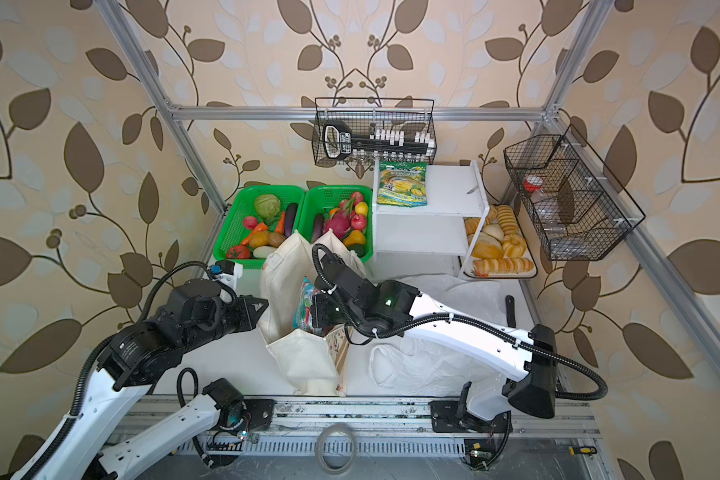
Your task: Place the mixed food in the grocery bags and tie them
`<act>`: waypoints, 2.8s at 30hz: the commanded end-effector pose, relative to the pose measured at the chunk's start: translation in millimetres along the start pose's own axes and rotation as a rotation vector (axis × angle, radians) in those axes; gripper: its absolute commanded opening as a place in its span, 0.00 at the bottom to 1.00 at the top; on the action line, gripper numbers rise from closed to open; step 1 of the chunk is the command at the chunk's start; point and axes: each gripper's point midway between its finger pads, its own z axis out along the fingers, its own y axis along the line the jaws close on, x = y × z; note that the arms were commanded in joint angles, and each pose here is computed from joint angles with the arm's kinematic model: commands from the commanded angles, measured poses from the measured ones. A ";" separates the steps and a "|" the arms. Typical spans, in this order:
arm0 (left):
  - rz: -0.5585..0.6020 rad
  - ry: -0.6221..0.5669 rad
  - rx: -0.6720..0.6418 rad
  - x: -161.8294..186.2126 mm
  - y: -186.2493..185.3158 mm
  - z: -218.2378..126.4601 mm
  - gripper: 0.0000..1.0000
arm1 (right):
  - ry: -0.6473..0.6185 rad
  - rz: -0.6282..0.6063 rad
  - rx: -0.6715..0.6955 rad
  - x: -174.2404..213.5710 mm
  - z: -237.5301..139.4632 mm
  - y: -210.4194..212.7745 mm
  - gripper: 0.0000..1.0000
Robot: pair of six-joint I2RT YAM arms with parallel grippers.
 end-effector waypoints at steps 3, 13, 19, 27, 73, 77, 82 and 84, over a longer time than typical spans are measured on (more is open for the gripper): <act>-0.002 -0.056 0.015 -10.7 -2.4 -4.2 0.07 | 0.055 0.044 -0.074 17.8 -10.8 12.6 0.11; 0.007 -0.072 0.003 -15.8 -2.3 -4.1 0.06 | 0.012 -0.097 -0.024 -0.3 -61.4 -3.0 0.50; 0.003 -0.071 -0.002 -14.9 -1.0 -4.6 0.05 | -0.269 -0.148 0.041 -50.1 -108.2 -17.4 0.52; 0.008 -0.085 0.002 -17.6 -1.7 -6.5 0.02 | -0.345 0.057 0.101 -69.1 -122.8 -88.6 0.59; 0.106 -0.683 -0.790 -122.0 99.3 -104.9 0.00 | -0.157 -0.105 -0.306 -68.7 44.8 97.7 0.00; 0.080 -0.623 -0.815 -127.4 110.6 -89.5 0.00 | -0.163 -0.076 -0.330 -72.1 56.1 105.6 0.00; -0.046 -0.617 -0.842 -141.9 144.6 -94.9 0.00 | -0.176 -0.066 -0.342 -80.6 64.7 115.1 0.00; -0.037 -0.618 -0.891 -149.8 149.1 -98.1 0.00 | -0.179 -0.062 -0.351 -84.2 68.6 119.8 0.00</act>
